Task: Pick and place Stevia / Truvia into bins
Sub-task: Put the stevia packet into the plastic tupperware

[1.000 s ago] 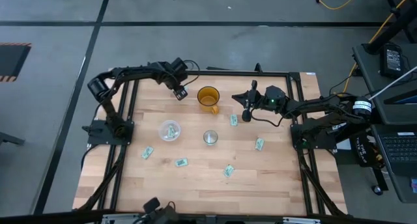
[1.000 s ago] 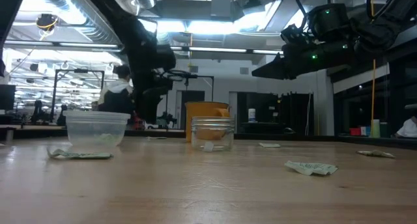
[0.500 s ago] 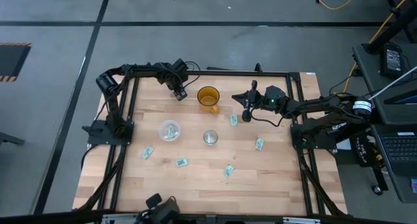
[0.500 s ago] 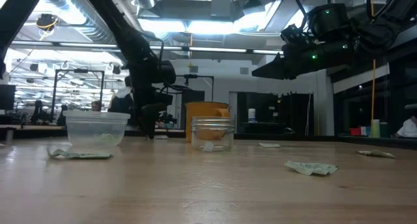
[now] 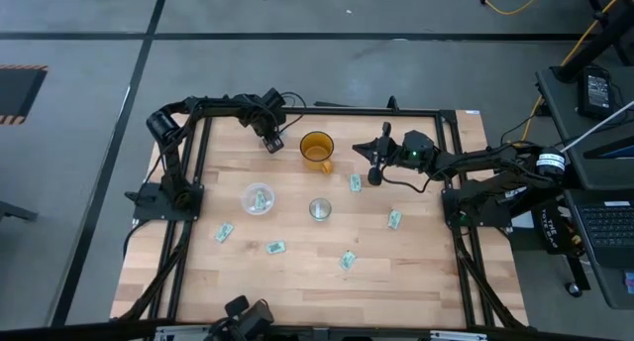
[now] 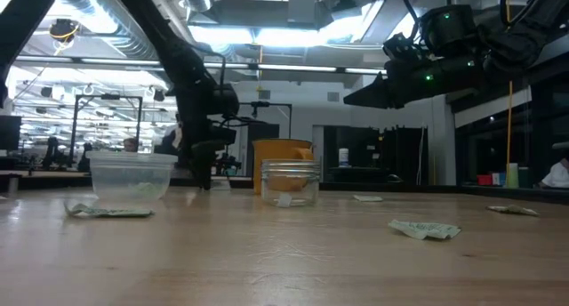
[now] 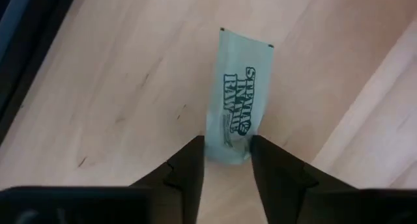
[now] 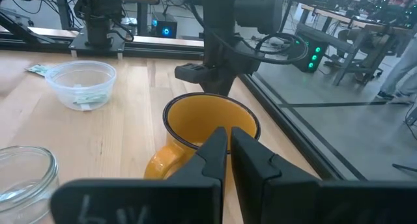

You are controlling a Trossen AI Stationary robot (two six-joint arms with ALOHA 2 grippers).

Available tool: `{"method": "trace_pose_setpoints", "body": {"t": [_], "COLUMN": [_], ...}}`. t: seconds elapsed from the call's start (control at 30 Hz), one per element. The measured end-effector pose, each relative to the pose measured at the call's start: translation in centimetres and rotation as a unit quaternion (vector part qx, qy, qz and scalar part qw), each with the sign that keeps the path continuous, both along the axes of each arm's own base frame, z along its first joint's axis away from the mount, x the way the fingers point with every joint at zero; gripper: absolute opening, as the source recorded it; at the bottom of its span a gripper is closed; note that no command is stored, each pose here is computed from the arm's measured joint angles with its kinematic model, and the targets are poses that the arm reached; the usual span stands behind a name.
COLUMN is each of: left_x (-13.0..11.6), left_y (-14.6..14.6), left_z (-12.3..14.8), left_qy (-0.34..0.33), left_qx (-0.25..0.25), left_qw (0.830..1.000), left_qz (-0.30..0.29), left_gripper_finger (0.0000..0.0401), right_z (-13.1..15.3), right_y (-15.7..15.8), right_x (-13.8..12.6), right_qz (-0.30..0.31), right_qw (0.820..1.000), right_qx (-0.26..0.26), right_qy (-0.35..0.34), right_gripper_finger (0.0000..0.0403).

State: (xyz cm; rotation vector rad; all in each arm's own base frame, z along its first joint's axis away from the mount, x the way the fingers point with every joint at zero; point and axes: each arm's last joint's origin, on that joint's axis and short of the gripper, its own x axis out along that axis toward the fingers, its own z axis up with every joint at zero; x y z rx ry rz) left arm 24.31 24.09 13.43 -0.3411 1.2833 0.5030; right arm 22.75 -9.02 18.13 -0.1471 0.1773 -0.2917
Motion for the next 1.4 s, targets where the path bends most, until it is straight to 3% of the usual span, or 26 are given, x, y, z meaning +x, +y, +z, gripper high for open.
{"method": "trace_pose_setpoints", "body": {"t": [0.33, 0.6, 1.0, 1.4], "left_x": [0.0, -0.2, -0.8, -1.8], "left_y": [-0.1, -0.5, -1.8, -3.4], "left_z": [-0.1, 0.7, 5.9, 10.4], "left_qy": [0.003, -0.015, -0.082, -0.18], "left_qx": [0.002, -0.013, 0.022, 0.031], "left_qw": [1.0, 0.998, 0.991, 0.97], "left_qz": [-0.021, -0.059, -0.103, -0.161], "left_gripper_finger": [0.0007, 0.0003, 0.0002, 0.0002], "right_z": [0.0, -0.1, -0.2, -0.2], "right_y": [0.0, 0.0, 0.0, 0.0], "right_x": [0.0, 0.0, 0.0, 0.0], "right_qz": [0.0, 0.0, 0.0, 0.0], "right_qw": [1.0, 1.0, 1.0, 1.0], "right_qx": [0.0, 0.001, 0.005, 0.004], "right_qy": [0.0, 0.003, 0.011, 0.011], "right_gripper_finger": [0.0025, 0.0025, 0.0025, 0.0026]}}
